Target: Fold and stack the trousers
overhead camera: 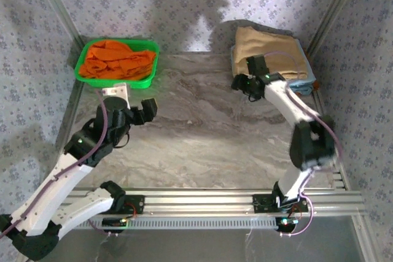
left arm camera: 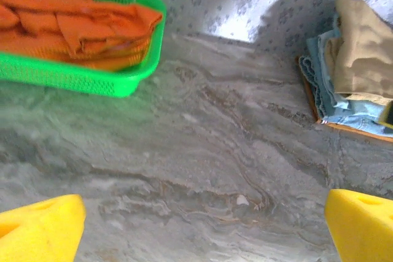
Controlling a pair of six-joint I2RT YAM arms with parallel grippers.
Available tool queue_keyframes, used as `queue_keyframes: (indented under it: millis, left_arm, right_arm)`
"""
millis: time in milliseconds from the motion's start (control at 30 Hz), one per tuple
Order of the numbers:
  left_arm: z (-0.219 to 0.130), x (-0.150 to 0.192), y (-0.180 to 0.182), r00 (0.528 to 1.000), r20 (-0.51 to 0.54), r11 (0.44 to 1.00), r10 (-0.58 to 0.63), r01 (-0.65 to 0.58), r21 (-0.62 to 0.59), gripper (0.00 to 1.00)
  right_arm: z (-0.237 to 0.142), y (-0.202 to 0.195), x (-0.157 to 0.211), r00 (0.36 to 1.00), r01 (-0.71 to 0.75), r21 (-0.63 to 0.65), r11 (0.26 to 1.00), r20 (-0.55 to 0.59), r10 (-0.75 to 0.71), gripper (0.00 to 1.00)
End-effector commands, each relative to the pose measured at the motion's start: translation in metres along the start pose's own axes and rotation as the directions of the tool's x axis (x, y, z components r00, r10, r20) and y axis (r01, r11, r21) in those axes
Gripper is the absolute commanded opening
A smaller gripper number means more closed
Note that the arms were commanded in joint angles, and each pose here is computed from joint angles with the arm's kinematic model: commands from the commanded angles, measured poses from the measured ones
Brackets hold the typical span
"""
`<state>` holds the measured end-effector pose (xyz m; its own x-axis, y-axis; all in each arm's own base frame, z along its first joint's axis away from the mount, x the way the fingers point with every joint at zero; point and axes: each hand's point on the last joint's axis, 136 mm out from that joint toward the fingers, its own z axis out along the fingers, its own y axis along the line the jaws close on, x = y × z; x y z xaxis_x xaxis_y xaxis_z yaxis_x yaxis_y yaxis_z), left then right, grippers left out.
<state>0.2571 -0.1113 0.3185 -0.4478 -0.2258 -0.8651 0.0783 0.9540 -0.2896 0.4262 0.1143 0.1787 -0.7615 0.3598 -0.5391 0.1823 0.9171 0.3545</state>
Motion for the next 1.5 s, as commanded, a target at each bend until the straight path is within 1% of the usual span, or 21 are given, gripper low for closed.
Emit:
queue_keyframes:
  millis: [0,33,100,167,233,333,400,467,533,633,667,733,767,833,867,900,1000,1167,1267,1433,1467]
  left_arm:
    - [-0.022,-0.018,0.018,0.993,0.039,0.991,0.107,-0.103,-0.088,1.00]
    - [-0.026,-0.023,0.027,0.992,0.061,0.985,0.112,-0.103,-0.138,1.00]
    - [-0.028,-0.029,0.040,0.988,0.087,0.970,0.129,-0.107,-0.216,1.00]
    - [-0.027,-0.026,0.051,0.990,0.108,0.962,0.088,-0.057,-0.268,1.00]
    - [-0.021,-0.026,0.045,0.983,0.149,0.970,0.106,-0.070,-0.234,1.00]
    - [-0.010,-0.020,0.036,0.968,0.202,0.978,0.148,-0.112,-0.177,1.00]
    - [-0.003,-0.015,0.042,0.960,0.214,0.968,0.183,-0.138,-0.209,1.00]
    - [0.009,-0.005,0.040,0.936,0.191,0.942,0.294,-0.251,-0.221,0.99]
    - [0.024,0.010,0.038,0.887,0.173,0.895,0.428,-0.389,-0.219,1.00]
    - [0.044,0.029,0.046,0.833,0.190,0.850,0.520,-0.481,-0.215,1.00]
    - [0.049,0.032,0.054,0.838,0.206,0.858,0.505,-0.462,-0.225,1.00]
    - [0.058,0.037,0.086,0.886,0.261,0.911,0.384,-0.316,-0.266,1.00]
    - [0.062,0.043,0.098,0.897,0.281,0.926,0.342,-0.270,-0.265,1.00]
    - [0.072,0.052,0.110,0.885,0.325,0.933,0.333,-0.259,-0.250,1.00]
    - [0.076,0.057,0.122,0.889,0.326,0.930,0.321,-0.231,-0.286,1.00]
    - [0.082,0.064,0.133,0.896,0.314,0.925,0.314,-0.213,-0.316,0.99]
    - [0.109,0.084,0.145,0.903,0.203,0.894,0.378,-0.299,-0.333,1.00]
    - [0.142,0.096,0.156,0.918,0.199,0.915,0.343,-0.279,-0.293,1.00]
    - [0.156,0.098,0.158,0.922,0.162,0.917,0.352,-0.305,-0.255,1.00]
    - [0.177,0.107,0.187,0.947,0.180,0.941,0.267,-0.216,-0.260,1.00]
    - [0.181,0.114,0.187,0.958,0.124,0.944,0.257,-0.221,-0.246,1.00]
  right_arm:
    - [-0.062,0.012,0.006,0.987,0.124,-0.155,0.980,0.123,-0.106,0.86]
    - [-0.083,0.016,0.008,0.979,0.151,-0.186,0.971,0.164,-0.121,0.98]
    - [-0.119,0.018,0.012,0.966,0.173,-0.195,0.965,0.224,-0.128,1.00]
    - [-0.152,0.023,0.016,0.954,0.199,-0.194,0.961,0.263,-0.145,1.00]
    - [-0.185,0.037,0.023,0.912,0.301,-0.204,0.931,0.346,-0.219,1.00]
    - [-0.205,0.034,0.023,0.857,0.307,-0.125,0.944,0.467,-0.217,1.00]
    - [-0.211,0.032,0.020,0.831,0.335,-0.096,0.937,0.498,-0.246,1.00]
    - [-0.210,0.020,0.014,0.823,0.308,-0.034,0.951,0.512,-0.248,1.00]
    - [-0.209,0.011,0.009,0.800,0.320,0.035,0.947,0.526,-0.289,1.00]
    - [-0.205,0.013,0.007,0.739,0.402,0.079,0.912,0.560,-0.375,1.00]
    - [-0.204,0.017,0.007,0.710,0.445,0.078,0.892,0.577,-0.405,1.00]
    - [-0.199,0.033,0.014,0.611,0.574,0.070,0.816,0.627,-0.483,1.00]
    - [-0.197,0.040,0.020,0.563,0.630,0.063,0.774,0.649,-0.512,1.00]
    - [-0.193,0.048,0.031,0.470,0.708,0.076,0.702,0.691,-0.549,1.00]
    - [-0.192,0.046,0.031,0.459,0.704,0.086,0.705,0.703,-0.543,1.00]
    - [-0.189,0.040,0.030,0.457,0.689,0.100,0.718,0.709,-0.538,1.00]
    - [-0.177,0.025,0.027,0.500,0.647,0.111,0.755,0.686,-0.529,1.00]
    - [-0.157,0.004,0.021,0.589,0.569,0.075,0.819,0.658,-0.469,1.00]
    - [-0.147,-0.012,0.018,0.618,0.516,0.078,0.853,0.655,-0.434,1.00]
    - [-0.127,-0.043,0.013,0.662,0.415,0.079,0.906,0.658,-0.360,1.00]
    - [-0.123,-0.046,0.013,0.663,0.416,0.077,0.906,0.657,-0.360,1.00]
